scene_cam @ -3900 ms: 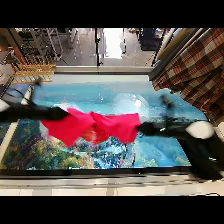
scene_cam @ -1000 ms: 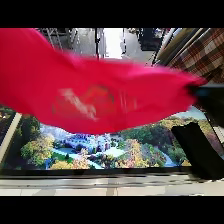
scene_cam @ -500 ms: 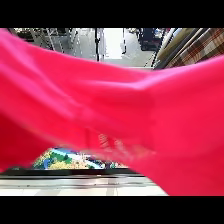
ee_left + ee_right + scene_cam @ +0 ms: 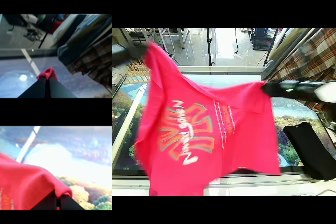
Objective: Fold the clothes and pants, and hang the long-sleeved shirts on hangers.
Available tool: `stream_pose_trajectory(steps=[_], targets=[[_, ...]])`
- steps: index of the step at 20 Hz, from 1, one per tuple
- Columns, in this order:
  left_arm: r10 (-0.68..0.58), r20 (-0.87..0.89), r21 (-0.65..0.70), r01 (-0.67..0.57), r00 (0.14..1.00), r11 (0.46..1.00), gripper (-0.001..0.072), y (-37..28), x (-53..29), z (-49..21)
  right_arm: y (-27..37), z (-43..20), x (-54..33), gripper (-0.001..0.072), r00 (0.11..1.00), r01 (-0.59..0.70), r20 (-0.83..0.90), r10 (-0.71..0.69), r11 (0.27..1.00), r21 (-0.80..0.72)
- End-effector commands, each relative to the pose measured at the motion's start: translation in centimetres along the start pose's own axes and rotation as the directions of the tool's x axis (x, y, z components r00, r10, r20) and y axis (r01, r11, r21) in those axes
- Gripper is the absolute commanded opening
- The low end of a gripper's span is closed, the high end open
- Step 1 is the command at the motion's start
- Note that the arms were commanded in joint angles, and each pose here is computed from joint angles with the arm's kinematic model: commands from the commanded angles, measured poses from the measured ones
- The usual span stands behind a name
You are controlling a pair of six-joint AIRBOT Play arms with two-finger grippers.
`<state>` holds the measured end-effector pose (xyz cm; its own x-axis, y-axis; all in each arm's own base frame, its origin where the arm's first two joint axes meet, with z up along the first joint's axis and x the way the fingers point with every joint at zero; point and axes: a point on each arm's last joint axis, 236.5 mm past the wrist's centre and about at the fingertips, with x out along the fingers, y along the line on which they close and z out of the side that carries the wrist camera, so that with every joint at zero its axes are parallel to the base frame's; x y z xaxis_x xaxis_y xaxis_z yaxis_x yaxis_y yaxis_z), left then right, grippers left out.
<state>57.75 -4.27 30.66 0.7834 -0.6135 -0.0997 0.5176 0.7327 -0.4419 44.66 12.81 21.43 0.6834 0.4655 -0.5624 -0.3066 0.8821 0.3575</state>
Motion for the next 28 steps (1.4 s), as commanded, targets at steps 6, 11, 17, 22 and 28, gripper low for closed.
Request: stream_pose_trajectory(steps=[6,11,17,22,28], targets=[[0.237,-0.151,-0.157,-0.26,0.96,0.953,0.0197,16.4,5.1,-11.8,-14.4,-5.6,18.9,0.0319,0.984,0.17,0.013,-0.178,0.954,0.246],[0.121,-0.607,-0.391,-0.427,0.786,0.815,0.0449,15.6,-4.0,-20.8,-16.7,-11.1,13.5,0.0648,0.945,0.201,-0.304,-0.124,0.95,0.237],[0.016,-0.929,-0.245,-0.647,0.37,0.722,0.0317,9.6,-14.5,-34.3,-22.0,-17.3,6.9,0.064,0.86,0.205,-0.511,0.016,0.905,0.374],[-0.042,-0.935,-0.27,-0.629,0.352,0.729,0.0653,2.6,-17.3,-42.0,-22.9,-20.3,8.9,0.0583,0.841,0.085,-0.509,0.184,0.884,0.46],[-0.047,-0.887,-0.359,-0.62,0.46,0.698,0.065,1.8,-16.2,-44.5,-24.4,-21.7,11.6,0.0583,0.807,0.041,-0.533,0.252,0.878,0.477]])
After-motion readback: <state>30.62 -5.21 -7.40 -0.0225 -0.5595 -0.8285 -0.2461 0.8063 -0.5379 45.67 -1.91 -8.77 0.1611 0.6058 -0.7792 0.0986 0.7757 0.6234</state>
